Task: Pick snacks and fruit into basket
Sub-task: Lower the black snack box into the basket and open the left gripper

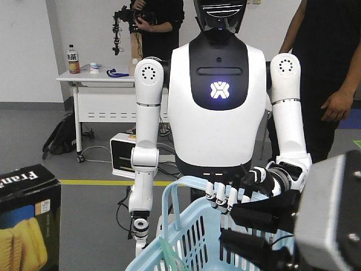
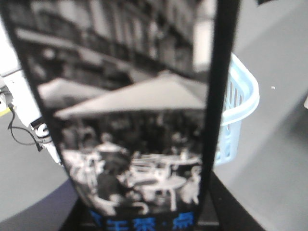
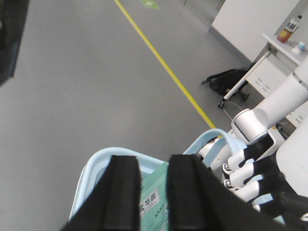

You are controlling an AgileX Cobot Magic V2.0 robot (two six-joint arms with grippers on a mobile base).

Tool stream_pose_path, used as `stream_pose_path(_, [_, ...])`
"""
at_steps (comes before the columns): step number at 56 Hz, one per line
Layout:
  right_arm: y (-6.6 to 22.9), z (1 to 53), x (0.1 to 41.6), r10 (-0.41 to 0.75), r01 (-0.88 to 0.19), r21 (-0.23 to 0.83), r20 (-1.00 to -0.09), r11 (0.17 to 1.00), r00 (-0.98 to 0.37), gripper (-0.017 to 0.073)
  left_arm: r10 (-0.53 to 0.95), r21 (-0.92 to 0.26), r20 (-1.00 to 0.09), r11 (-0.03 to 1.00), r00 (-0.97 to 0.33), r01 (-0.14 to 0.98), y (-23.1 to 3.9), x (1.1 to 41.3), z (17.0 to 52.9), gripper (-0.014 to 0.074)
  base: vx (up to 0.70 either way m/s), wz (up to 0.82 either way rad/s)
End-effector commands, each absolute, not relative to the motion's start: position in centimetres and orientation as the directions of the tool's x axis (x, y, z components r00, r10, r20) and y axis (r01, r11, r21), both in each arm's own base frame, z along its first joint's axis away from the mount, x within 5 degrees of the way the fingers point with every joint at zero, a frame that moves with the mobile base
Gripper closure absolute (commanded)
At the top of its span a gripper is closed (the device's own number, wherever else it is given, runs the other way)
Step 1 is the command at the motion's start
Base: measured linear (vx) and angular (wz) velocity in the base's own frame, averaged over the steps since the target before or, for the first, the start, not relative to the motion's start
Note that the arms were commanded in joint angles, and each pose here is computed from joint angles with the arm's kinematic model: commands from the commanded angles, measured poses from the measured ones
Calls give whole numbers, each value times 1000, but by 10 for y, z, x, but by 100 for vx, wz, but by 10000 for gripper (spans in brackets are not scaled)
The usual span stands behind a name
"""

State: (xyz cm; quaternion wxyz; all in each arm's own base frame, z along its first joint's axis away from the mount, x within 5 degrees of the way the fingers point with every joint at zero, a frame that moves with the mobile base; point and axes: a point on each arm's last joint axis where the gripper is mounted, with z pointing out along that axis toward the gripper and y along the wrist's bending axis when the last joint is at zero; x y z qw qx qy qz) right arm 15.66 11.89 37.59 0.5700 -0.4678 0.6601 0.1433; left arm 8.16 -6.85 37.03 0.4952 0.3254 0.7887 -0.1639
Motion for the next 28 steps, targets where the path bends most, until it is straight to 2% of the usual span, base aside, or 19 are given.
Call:
stream_pose_path(1, [109,405,141,-334,-736,-317,-933,599,131,571,250,64,-949,748,-191,661,-75,91,392,601,0,0])
stream_pose_path(12, [94,421,112,-236,-724,-275,-959,633,159,571,200,-58,-934,736,-298,674,-101,116,382,601,0,0])
stream_pose_path(19, [89,426,102,-209,-724,-268,-962,636,173,569,68,-237,-911,719,-406,653,-123,136,375,601,0,0])
stream_pose_path(28, [90,424,98,-220,-744,-269,-961,612,166,569,-176,-530,-799,658,-575,535,-146,159,366,601,0,0])
